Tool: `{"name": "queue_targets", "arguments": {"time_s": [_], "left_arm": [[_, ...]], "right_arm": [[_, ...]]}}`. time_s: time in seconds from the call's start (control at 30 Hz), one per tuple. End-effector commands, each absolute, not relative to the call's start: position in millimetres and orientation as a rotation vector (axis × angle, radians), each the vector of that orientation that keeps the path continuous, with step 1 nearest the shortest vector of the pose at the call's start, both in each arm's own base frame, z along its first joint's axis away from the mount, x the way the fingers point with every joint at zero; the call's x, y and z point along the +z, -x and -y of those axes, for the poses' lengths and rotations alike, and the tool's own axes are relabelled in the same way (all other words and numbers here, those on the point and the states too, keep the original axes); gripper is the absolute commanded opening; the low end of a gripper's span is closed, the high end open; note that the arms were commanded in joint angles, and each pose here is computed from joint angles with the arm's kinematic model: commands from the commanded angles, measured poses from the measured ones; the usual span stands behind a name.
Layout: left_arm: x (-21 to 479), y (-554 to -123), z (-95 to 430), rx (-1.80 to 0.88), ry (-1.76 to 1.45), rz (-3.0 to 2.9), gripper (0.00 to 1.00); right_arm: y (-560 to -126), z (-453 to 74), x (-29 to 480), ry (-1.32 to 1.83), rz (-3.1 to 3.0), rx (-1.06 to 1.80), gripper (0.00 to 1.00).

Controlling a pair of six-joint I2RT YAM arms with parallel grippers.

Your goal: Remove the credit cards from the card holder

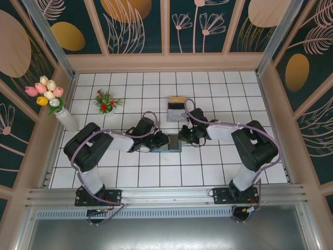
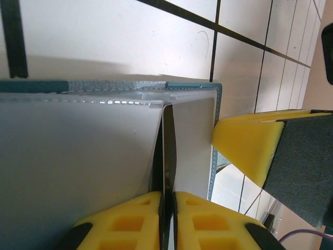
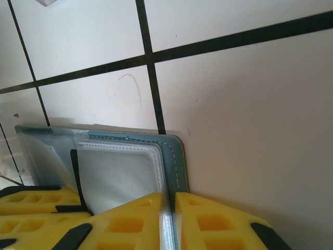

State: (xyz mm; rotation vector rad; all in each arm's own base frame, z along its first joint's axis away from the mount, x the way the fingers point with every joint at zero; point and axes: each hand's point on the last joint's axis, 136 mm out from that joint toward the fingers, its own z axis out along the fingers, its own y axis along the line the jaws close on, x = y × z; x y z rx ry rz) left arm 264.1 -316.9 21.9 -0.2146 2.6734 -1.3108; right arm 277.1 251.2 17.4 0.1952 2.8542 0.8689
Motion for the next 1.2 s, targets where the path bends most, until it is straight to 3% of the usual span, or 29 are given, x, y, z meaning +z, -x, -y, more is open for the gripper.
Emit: {"name": "queue_targets", "arguments": {"time_s": [0.0,0.17,0.53,1.17], "left_arm": [[12.5,-257.7,306.7,-1.304,0.24,-2.686,0.15],[24.4,-257.6,312.0,-1.396,0.207,-2.625,0.12],[28.9,-255.8,309.8,-1.438,0.184,-2.588,0.16],[27.7,-259.0,299.4,-1.36,0.183,-2.614,0.08]], "right_arm": [[-255.3,-247.5,-10.4,-0.168,-2.972,0.804,0.17],[-254.4,-246.0,-11.9,-0.174,-2.979,0.794,0.17],[-251.9,-240.9,-18.1,-0.186,-3.001,0.746,0.17],[-250.4,-230.5,-26.1,-0.214,-3.036,0.647,0.16]]}}
